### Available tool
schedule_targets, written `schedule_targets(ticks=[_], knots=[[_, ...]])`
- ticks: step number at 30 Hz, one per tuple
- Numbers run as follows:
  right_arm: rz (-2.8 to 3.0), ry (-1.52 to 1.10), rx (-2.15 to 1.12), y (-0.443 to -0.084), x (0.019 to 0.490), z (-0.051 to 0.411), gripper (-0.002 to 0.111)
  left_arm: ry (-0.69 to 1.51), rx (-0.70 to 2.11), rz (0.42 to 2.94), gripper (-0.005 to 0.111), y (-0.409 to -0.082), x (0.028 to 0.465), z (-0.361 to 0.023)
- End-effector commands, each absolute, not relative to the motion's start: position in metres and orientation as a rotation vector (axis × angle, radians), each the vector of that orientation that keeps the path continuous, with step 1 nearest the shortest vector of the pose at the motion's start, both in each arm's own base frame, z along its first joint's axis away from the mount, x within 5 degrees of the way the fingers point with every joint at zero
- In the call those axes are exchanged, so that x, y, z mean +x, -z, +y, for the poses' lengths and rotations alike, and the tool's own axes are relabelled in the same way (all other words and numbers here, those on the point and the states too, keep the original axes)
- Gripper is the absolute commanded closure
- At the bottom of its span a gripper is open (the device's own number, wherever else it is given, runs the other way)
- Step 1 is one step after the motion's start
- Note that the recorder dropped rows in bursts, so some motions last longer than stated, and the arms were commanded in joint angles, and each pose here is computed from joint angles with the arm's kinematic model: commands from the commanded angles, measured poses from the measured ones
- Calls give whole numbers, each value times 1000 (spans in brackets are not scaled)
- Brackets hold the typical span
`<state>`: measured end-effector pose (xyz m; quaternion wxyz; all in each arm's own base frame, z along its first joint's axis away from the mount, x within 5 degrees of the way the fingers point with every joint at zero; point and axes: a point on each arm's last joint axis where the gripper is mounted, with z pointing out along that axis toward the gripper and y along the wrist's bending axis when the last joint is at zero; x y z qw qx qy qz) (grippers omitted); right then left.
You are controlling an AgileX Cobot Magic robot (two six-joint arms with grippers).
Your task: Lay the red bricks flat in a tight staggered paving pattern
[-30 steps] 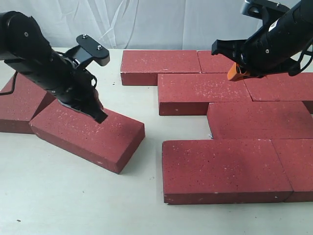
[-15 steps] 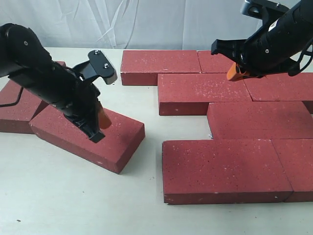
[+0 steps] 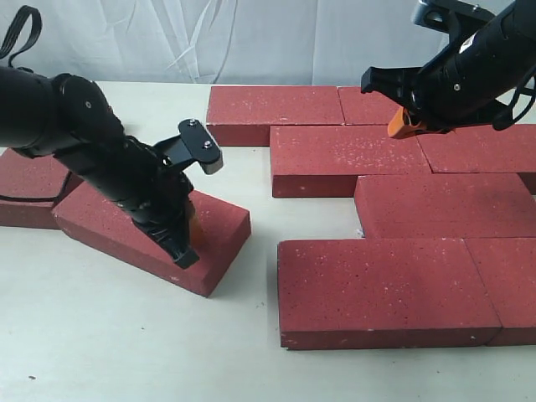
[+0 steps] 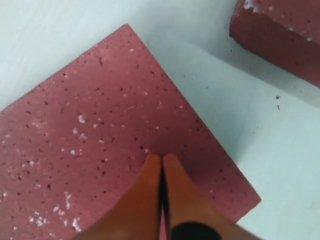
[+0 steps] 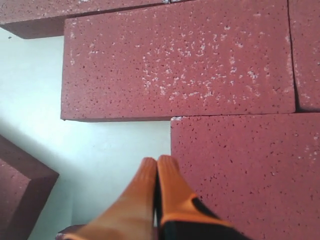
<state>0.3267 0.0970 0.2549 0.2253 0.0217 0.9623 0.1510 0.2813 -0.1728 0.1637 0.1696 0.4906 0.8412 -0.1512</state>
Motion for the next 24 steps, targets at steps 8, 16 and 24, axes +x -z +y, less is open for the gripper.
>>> schedule_targets(ticks=[8, 16, 24], knots=[[2628, -412, 51, -260, 328, 95, 109, 496, 1168, 2441, 107, -143, 288, -191], [2626, -412, 52, -260, 328, 95, 109, 482, 1028, 2428, 107, -145, 296, -192], [2625, -410, 46, -260, 328, 95, 109, 511, 970, 2439, 107, -146, 296, -193]])
